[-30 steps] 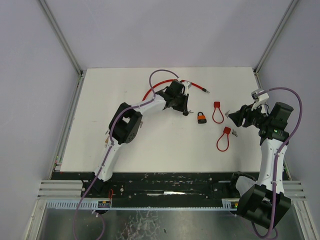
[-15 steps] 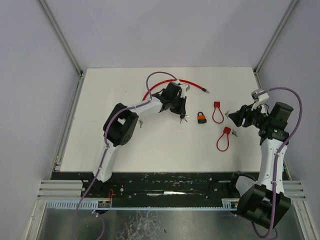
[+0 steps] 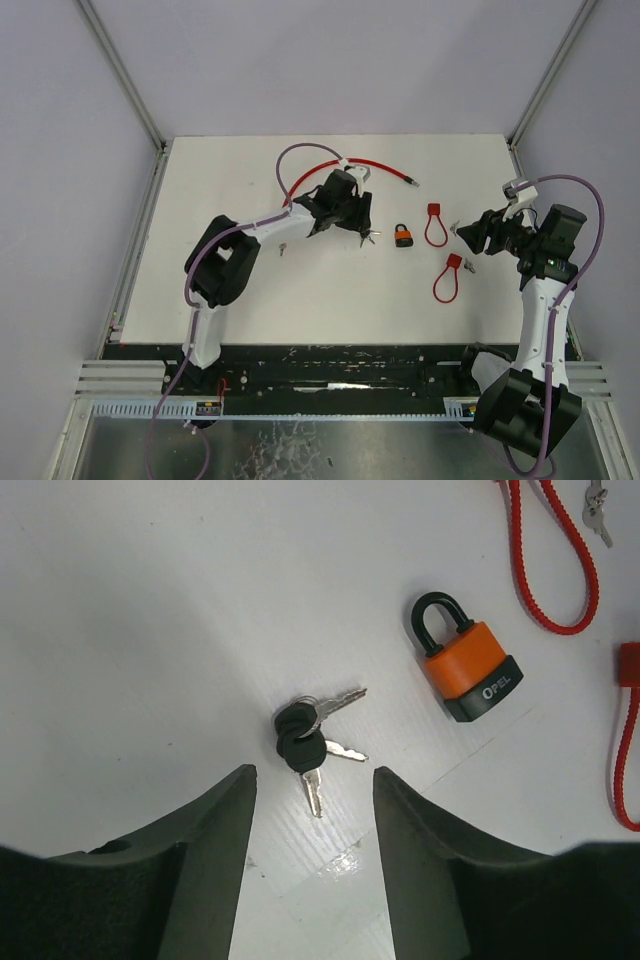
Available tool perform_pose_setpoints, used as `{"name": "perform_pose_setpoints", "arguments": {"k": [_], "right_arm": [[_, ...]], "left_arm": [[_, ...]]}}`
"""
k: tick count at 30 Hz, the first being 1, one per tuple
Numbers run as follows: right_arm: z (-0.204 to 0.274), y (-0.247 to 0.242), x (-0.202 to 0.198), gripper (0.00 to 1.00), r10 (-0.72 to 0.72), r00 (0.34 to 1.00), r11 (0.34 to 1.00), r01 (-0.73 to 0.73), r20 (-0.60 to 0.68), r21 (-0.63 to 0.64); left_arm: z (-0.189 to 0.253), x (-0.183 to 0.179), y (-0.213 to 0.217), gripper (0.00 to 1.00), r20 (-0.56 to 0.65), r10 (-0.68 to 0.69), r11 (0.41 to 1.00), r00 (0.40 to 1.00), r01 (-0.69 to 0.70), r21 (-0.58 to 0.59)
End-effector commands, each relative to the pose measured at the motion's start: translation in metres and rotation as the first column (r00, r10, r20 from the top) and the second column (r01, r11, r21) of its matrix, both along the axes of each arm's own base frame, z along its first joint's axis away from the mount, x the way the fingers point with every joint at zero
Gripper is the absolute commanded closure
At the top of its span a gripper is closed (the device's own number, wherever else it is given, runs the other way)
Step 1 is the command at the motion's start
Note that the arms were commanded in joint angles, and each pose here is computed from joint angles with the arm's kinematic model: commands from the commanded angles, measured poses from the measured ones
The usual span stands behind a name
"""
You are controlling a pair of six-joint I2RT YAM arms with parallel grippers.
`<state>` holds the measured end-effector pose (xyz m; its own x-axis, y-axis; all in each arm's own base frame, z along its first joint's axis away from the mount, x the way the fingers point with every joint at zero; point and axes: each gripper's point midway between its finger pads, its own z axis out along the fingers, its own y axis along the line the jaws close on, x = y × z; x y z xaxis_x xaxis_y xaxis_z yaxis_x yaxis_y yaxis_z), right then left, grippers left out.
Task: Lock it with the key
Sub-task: Pick up the key from the center of the board.
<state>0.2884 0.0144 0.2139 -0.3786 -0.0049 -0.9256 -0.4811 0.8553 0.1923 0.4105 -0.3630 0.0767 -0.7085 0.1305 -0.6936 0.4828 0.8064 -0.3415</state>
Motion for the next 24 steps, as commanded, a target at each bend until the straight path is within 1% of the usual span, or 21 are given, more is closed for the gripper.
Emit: {"name": "perform_pose_setpoints", "arguments": {"k": [1, 3, 5, 8, 12, 15, 19, 24], "right_arm": [[0.005, 0.003, -0.001, 0.43, 0.025, 0.999, 1.0, -0.025, 0.021, 0.005], [0.005, 0.003, -0.001, 0.43, 0.025, 0.999, 1.0, -0.025, 0.02, 0.005], [0.005, 0.003, -0.001, 0.43, 0.024, 0.999, 1.0, -0.024, 0.022, 0.003], [0.005, 0.003, -0.001, 0.43, 0.024, 0.999, 1.0, -0.024, 0.021, 0.004], [0.004, 0.003, -0.001, 0.43, 0.023, 1.0, 1.0, -0.024, 0.019, 0.005], [0.004, 0.003, -0.001, 0.43, 0.024, 1.0, 1.0, -0.024, 0.019, 0.005], [0.004, 0.003, -0.001, 0.43, 0.024, 1.0, 1.0, -0.024, 0.019, 0.005], [0.005, 0.003, -0.001, 0.43, 0.025, 1.0, 1.0, -0.025, 0.019, 0.005]], "left_arm": [[0.005, 0.011, -0.006, 0.5, 0.065, 0.103, 0.995, 0.992, -0.104, 0.0], [-0.009, 0.01, -0.008, 0.49, 0.033, 0.112, 0.993, 0.993, -0.113, 0.024], [-0.017, 0.008, -0.013, 0.46, 0.027, 0.109, 0.993, 0.994, -0.11, 0.045], [-0.022, 0.009, -0.016, 0.44, 0.047, 0.13, 0.987, 0.99, -0.133, 0.088], [-0.03, 0.017, -0.006, 0.44, 0.074, 0.194, 0.968, 0.978, -0.203, 0.147], [-0.039, 0.018, -0.004, 0.44, 0.066, 0.204, 0.962, 0.977, -0.212, 0.169], [-0.046, 0.016, -0.009, 0.48, 0.037, 0.183, 0.967, 0.982, -0.187, 0.173], [-0.046, 0.013, -0.011, 0.51, 0.029, 0.177, 0.969, 0.984, -0.179, 0.169]]}}
